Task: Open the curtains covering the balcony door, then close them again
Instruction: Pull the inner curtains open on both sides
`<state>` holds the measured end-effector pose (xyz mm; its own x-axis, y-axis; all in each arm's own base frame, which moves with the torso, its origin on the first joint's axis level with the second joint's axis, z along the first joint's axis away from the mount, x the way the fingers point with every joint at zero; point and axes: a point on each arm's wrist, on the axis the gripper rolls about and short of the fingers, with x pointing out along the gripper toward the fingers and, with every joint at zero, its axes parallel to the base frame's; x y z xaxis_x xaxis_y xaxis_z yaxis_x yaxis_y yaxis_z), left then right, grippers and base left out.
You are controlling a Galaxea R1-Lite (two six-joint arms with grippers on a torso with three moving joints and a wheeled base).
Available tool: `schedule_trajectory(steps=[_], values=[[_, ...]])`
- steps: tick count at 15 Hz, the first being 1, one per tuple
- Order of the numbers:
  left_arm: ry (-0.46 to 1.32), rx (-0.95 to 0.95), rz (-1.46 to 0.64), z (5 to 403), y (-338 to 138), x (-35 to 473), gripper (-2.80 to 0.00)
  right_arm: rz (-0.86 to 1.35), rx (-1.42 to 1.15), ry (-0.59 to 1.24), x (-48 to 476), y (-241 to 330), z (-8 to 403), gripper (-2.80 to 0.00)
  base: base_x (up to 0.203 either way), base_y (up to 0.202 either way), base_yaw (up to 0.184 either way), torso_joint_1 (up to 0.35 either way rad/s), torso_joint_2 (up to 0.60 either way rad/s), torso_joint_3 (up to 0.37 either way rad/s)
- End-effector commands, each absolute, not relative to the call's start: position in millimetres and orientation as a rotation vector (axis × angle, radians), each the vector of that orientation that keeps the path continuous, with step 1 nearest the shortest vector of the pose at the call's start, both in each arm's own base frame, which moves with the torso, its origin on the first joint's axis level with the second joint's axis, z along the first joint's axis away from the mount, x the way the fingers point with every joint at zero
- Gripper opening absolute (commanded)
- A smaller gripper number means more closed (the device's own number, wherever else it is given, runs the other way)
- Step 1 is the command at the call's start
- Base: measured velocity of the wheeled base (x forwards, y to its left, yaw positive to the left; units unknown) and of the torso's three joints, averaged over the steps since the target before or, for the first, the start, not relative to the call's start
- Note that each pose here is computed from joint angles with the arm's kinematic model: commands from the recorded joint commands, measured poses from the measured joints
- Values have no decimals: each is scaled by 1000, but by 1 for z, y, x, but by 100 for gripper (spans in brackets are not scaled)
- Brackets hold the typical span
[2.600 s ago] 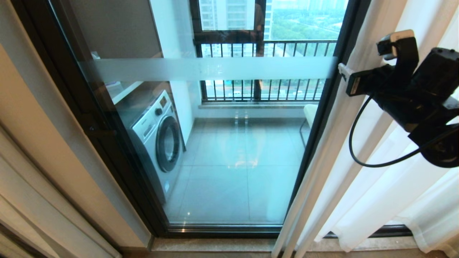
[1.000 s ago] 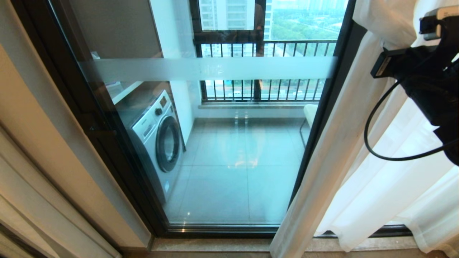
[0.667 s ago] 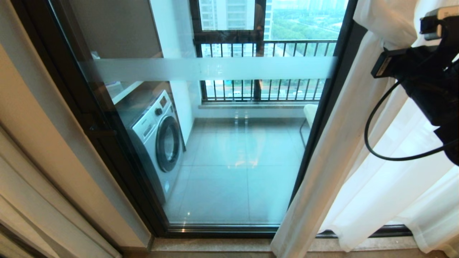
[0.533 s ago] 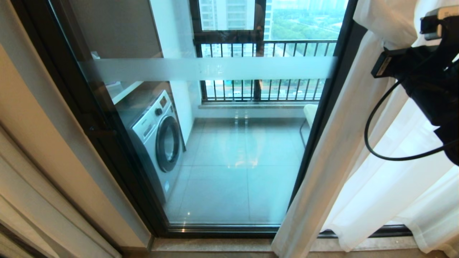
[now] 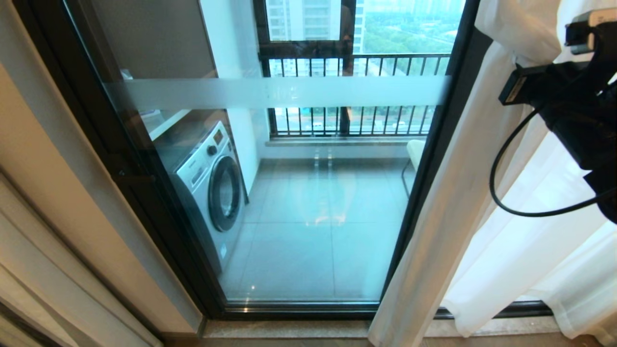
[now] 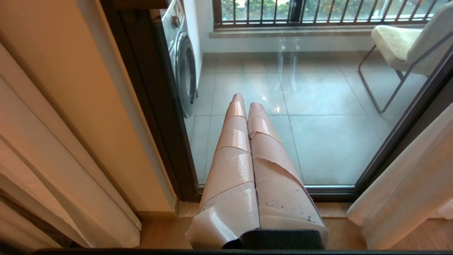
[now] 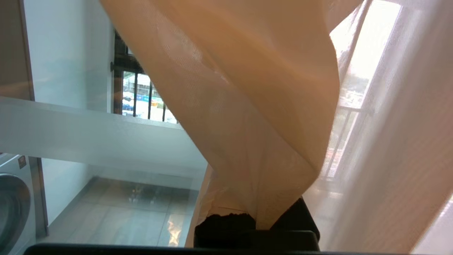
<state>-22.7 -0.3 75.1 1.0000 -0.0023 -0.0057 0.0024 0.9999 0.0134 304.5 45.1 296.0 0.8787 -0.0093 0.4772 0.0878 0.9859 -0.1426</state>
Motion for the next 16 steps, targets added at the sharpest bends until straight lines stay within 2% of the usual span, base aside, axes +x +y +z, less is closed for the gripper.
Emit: schedule_trajectory(steps=[1,16], values=[[6,14,-3,75,0,-23,-280,-54,-162,-506,303,45,298,-280,0,0,0,0,0,0],[6,14,-2,75,0,-23,-280,-93,-169,-510,298,32,300,-280,0,-179,4,2,2,2]])
